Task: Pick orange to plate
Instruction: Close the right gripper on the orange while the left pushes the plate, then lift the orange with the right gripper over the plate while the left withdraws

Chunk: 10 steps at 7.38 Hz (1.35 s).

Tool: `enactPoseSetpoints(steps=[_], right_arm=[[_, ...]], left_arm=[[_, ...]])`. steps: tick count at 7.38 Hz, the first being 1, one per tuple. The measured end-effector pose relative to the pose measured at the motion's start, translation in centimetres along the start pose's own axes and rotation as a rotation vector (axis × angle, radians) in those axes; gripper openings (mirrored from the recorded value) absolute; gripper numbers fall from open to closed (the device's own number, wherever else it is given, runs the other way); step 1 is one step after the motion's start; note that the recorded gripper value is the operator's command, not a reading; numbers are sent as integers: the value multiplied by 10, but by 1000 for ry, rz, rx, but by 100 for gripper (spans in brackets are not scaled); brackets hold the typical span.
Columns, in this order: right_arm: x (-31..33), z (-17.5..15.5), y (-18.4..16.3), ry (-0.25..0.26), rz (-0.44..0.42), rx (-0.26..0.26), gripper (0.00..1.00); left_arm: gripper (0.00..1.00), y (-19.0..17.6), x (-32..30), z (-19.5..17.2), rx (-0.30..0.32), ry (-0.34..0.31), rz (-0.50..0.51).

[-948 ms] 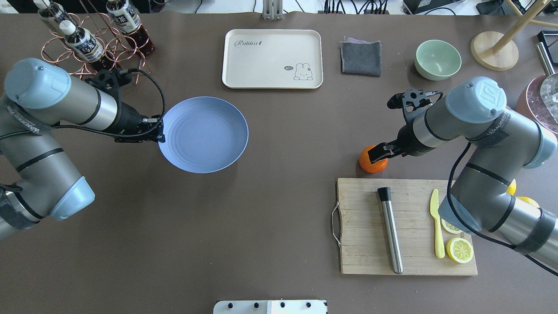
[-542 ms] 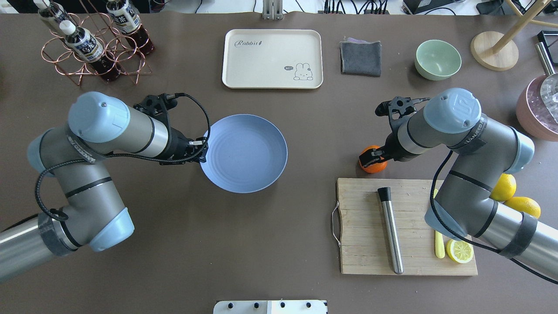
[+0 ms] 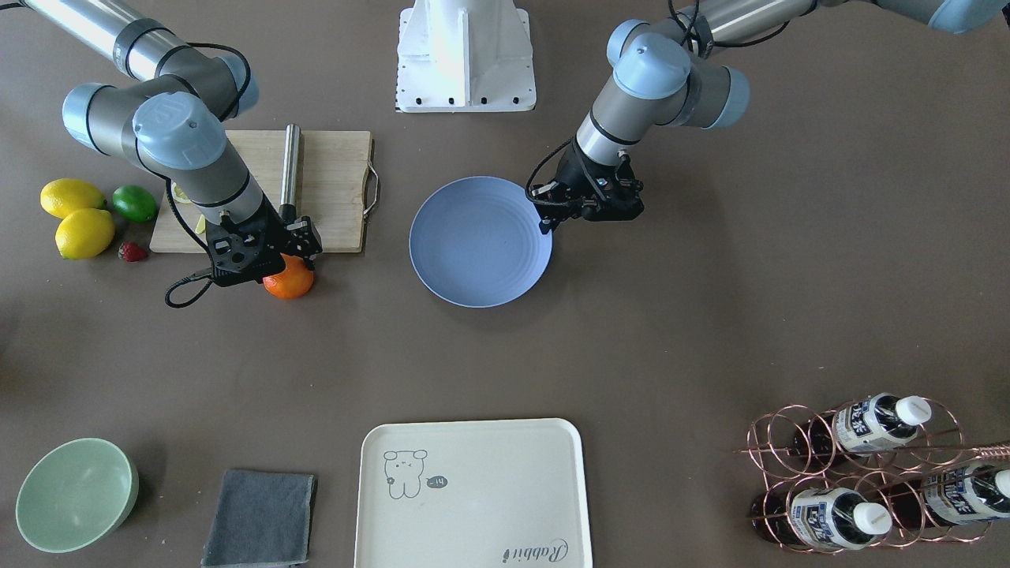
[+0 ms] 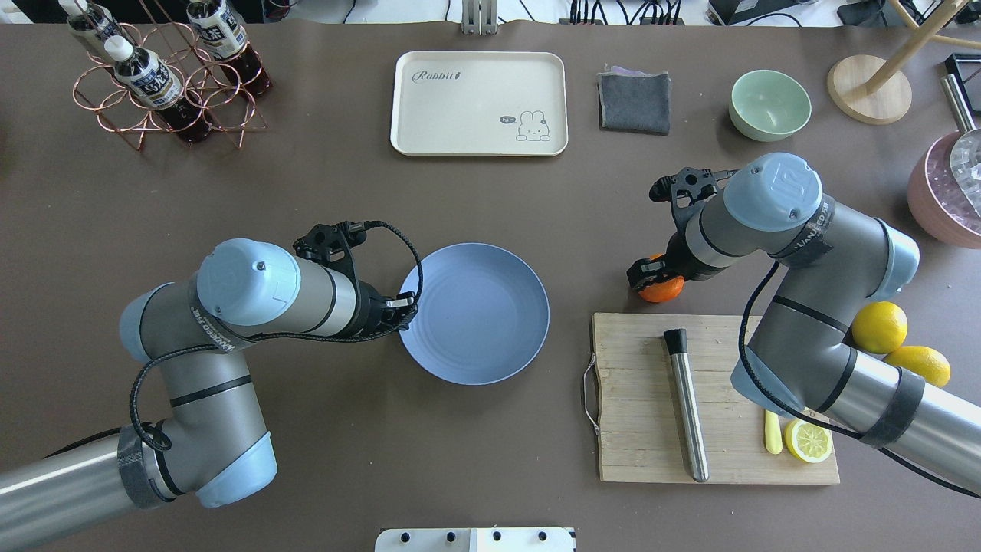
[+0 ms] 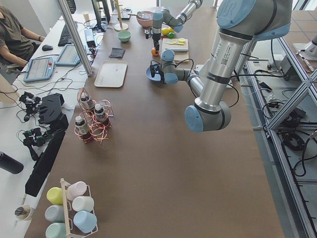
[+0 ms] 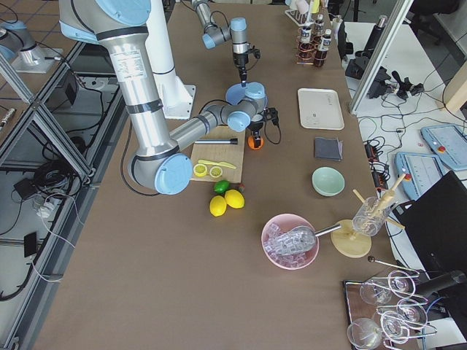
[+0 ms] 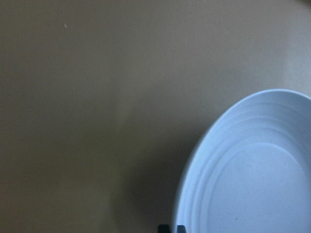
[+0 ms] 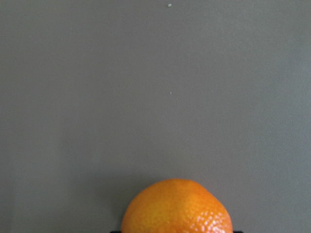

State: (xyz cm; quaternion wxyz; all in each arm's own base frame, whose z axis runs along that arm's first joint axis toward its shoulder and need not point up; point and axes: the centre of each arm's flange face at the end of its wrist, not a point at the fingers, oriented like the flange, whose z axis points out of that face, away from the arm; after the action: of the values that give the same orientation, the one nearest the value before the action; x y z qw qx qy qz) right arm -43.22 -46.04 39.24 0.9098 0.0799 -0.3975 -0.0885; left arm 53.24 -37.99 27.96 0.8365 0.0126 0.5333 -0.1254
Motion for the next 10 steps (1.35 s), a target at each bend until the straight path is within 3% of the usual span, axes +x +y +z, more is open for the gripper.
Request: enactPoseSetpoints(steps=[1, 3, 5, 8, 10], right_arm=[[-7, -11, -6, -5, 4, 2, 0], [-66, -69, -34, 4, 33, -11, 0], [-147, -103, -39, -22, 89, -23, 0], [-261, -70, -18, -18, 128, -30, 0], [-291, -20, -11, -15, 117, -13, 0]], left_arm=[[97, 5, 1, 2, 3, 0, 5], [97, -6, 0, -6, 4, 5, 5], [97, -64, -22, -37, -15, 2, 43], [97, -151, -113, -89, -34, -55, 151], [97, -167, -143, -101, -38, -74, 171]])
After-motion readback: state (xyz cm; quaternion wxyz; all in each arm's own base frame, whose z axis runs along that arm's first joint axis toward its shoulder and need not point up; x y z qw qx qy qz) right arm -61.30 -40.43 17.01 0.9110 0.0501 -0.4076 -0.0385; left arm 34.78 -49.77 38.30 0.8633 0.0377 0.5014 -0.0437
